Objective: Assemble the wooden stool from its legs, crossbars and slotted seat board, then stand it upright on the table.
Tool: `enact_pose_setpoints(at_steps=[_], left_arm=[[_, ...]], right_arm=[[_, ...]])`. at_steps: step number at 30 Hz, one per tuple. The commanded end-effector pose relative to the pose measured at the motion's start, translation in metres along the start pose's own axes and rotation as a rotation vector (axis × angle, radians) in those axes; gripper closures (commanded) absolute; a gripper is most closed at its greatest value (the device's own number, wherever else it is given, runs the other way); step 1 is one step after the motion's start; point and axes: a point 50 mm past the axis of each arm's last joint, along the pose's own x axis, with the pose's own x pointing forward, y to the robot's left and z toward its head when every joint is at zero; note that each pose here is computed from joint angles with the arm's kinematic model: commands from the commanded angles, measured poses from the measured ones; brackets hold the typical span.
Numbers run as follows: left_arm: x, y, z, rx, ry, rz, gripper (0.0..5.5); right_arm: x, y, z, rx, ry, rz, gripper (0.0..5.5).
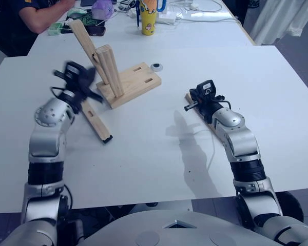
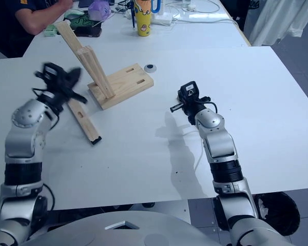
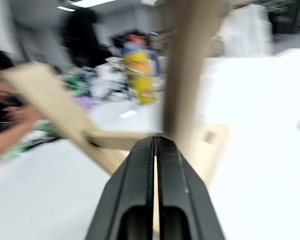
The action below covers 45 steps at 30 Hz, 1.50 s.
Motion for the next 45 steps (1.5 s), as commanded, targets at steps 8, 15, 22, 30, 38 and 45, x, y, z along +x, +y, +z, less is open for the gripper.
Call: enact_pose_setpoints(at_steps=[8, 15, 22, 30, 38, 45], left_arm=[[0.001, -0.033, -0.002, 0.029, 0.084, -0.234, 3.89], [0.048, -0.069, 0.031, -0.080, -0.080, -0.264, 3.27], [0.113, -0.054, 0.044, -0.159, -0.118, 0.112, 3.27], [0.061, 0.018, -0.012, -0.170, 0.056, 0.779, 3.27], [-0.007, 0.068, -0.043, -0.132, 0.101, 0.847, 3.27], [0.020, 0.004, -0.007, -0.235, -0.107, 0.340, 3.27]], right_arm=[[0.001, -0.017, 0.000, -0.019, -0.005, -0.096, 5.50], [0.005, -0.021, 0.000, -0.009, -0.023, -0.143, 5.50], [0.004, -0.010, -0.002, 0.013, -0.035, -0.142, 5.50], [0.002, -0.011, 0.004, 0.001, -0.064, -0.180, 5.50], [-0.003, -0.011, -0.001, 0.018, -0.056, -0.210, 5.50], [-0.005, -0.008, -0.001, 0.014, -0.051, -0.185, 5.50]])
